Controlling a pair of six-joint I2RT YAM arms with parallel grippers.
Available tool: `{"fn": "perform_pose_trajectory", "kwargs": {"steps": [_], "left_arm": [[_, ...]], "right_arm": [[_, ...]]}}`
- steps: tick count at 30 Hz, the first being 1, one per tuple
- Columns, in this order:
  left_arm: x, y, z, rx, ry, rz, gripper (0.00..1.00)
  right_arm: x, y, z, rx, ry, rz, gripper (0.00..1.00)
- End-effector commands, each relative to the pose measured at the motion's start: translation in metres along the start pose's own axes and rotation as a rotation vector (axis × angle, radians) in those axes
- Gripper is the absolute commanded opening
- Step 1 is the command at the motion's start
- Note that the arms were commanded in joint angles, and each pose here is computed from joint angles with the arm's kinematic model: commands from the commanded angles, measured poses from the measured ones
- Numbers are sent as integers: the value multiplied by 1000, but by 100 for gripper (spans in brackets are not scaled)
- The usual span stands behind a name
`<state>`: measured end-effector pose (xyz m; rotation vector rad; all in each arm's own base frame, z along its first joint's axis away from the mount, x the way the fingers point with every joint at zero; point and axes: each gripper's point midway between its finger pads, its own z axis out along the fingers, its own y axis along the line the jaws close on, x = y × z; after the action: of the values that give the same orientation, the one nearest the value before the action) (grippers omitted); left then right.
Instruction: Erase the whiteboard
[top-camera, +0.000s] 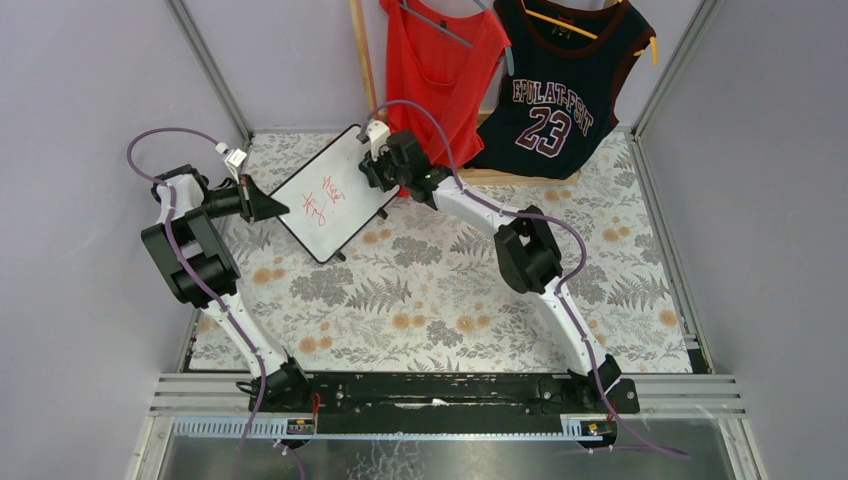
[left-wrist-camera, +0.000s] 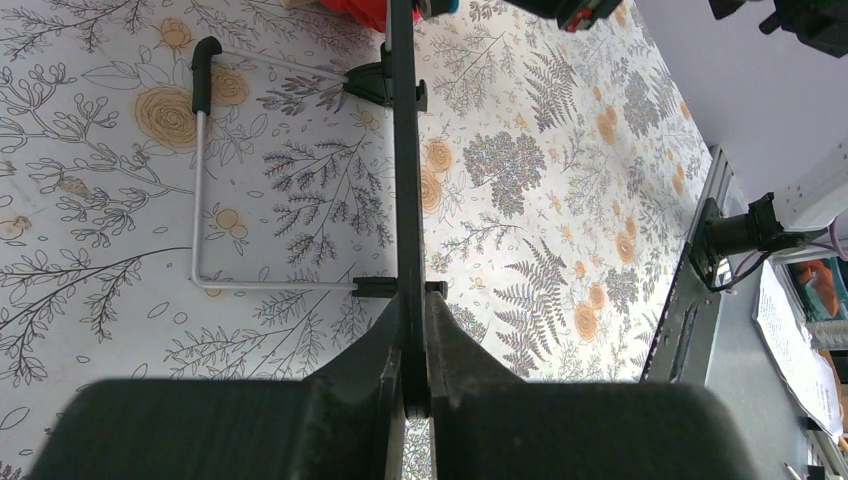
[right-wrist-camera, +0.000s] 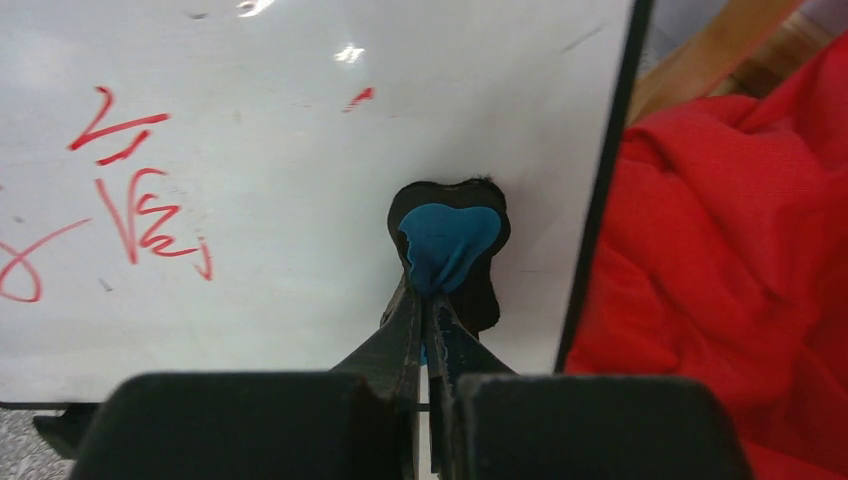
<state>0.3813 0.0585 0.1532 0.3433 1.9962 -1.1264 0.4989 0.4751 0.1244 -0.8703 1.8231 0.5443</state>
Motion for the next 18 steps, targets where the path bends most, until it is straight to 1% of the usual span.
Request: {"fn": "perform_pose_trajectory", "kwargs": {"steps": [1, 9, 11, 16, 18], "left_arm": [[18, 2, 1, -29, 87, 39, 0], [20, 1, 1, -33, 93, 38, 0], [21, 1, 1, -31, 94, 37, 0], [21, 0, 2, -27, 92, 36, 0], [22, -1, 2, -28, 95, 39, 0]], "right_arm": [[-9, -35, 5, 84, -26, -13, 0], [-23, -41, 8, 112, -67, -10, 0], [-33, -39, 7, 99, -98, -5, 0], [-81, -23, -6, 22, -238, 29, 0], [-95, -18, -11, 9, -269, 34, 0]]}}
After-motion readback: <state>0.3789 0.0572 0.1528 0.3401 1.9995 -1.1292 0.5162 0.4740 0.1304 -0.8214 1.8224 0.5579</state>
